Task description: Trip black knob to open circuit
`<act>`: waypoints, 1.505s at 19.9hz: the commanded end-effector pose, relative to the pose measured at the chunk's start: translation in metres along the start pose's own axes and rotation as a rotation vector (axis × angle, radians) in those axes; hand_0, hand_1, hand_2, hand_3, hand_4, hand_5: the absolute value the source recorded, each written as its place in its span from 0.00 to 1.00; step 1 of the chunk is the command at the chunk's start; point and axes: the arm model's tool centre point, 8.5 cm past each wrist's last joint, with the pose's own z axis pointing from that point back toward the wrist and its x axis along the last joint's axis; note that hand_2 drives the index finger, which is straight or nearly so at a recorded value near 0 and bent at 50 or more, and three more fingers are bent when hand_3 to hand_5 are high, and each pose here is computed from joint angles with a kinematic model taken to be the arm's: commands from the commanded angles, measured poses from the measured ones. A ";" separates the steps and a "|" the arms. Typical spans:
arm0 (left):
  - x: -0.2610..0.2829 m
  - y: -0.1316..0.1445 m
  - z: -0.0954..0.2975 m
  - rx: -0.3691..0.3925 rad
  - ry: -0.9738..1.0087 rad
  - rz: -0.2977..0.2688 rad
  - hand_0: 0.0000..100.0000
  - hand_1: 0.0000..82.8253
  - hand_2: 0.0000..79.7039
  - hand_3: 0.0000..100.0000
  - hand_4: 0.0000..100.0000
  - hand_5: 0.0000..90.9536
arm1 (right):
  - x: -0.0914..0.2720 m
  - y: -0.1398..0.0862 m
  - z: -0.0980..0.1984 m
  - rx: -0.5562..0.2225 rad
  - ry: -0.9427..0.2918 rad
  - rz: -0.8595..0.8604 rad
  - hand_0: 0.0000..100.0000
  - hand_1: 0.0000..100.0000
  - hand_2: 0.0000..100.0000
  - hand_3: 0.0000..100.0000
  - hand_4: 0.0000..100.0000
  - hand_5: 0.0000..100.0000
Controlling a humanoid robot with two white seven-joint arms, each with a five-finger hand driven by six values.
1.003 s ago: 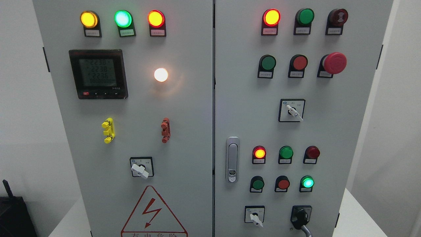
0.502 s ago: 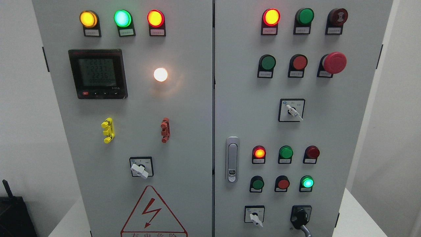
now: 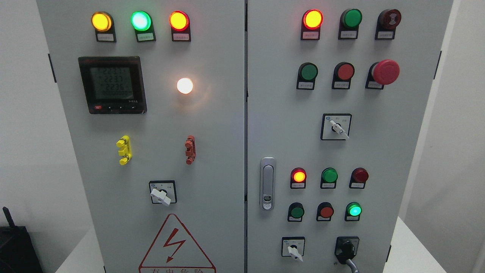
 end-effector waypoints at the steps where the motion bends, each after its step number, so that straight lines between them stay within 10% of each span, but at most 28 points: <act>1: 0.005 0.001 -0.001 0.002 -0.015 -0.003 0.12 0.47 0.00 0.00 0.00 0.00 | 0.002 0.007 0.000 -0.005 -0.012 -0.023 0.00 0.00 0.00 1.00 1.00 1.00; 30: 0.005 0.001 -0.001 0.002 -0.015 -0.003 0.12 0.47 0.00 0.00 0.00 0.00 | -0.004 -0.004 0.003 -0.020 0.007 -0.009 0.00 0.00 0.00 1.00 1.00 1.00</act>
